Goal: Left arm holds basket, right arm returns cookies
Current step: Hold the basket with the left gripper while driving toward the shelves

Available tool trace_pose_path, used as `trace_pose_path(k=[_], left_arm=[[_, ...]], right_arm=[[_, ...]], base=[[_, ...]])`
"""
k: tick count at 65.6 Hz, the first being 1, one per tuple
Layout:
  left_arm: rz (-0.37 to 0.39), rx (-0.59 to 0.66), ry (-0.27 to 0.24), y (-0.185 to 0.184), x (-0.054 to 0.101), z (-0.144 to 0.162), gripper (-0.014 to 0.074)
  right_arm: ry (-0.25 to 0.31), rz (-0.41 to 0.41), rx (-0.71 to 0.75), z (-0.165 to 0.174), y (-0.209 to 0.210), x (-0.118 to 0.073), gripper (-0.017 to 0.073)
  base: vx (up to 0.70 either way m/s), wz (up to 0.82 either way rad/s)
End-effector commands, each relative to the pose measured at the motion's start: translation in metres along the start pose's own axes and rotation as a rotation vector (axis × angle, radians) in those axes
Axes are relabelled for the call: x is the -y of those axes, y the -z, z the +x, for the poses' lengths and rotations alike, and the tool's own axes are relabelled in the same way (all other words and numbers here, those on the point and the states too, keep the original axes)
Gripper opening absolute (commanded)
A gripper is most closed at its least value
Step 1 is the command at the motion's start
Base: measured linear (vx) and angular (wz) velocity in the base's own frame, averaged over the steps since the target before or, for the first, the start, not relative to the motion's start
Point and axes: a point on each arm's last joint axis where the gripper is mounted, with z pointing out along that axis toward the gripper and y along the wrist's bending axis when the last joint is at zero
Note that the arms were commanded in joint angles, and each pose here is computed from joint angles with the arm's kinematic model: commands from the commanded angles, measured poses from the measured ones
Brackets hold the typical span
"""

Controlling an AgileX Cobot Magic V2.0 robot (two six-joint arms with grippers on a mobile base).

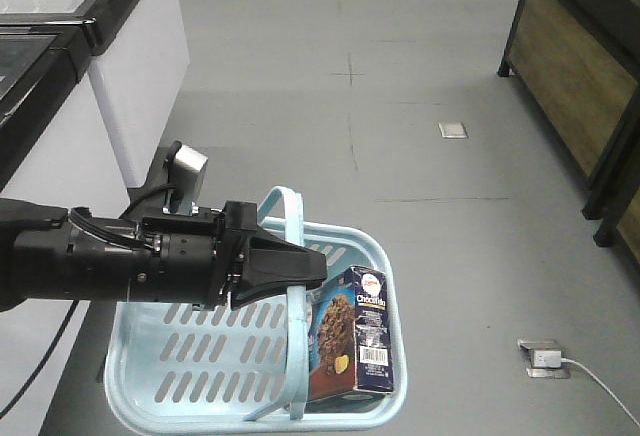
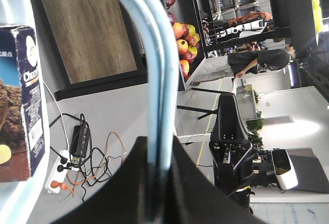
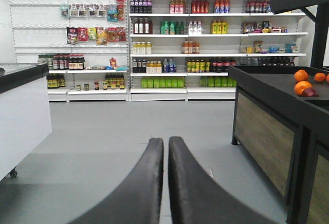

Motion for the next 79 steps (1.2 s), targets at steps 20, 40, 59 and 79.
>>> trace_pose_path(k=[20,40,59,79], left_arm=[[0.151,0.049,-0.007,0.0055,0.0313,-0.0053,-0.0003],[0.153,0.046,-0.008,0.0055,0.0314,-0.0049,-0.0003],[0.156,0.041,-0.010,0.0057,0.0320,-0.0043,-0.0003],[0.156,0.042,-0.010,0.0057,0.0320,-0.0044,-0.0003]], right_arm=[[0.018,-0.008,0.072,-0.0022,0.0009,-0.0009,-0.0006],[0.018,-0.008,0.072,-0.0022,0.0009,-0.0009,-0.0006],[0.018,-0.008,0.071,-0.0021,0.0009,-0.0009,-0.0006],[0.018,-0.008,0.072,-0.0021,0.0009,-0.0009,-0.0006]], base=[[0.00,0.00],[0.01,-0.01],[0.12,-0.02],[0.26,-0.14]])
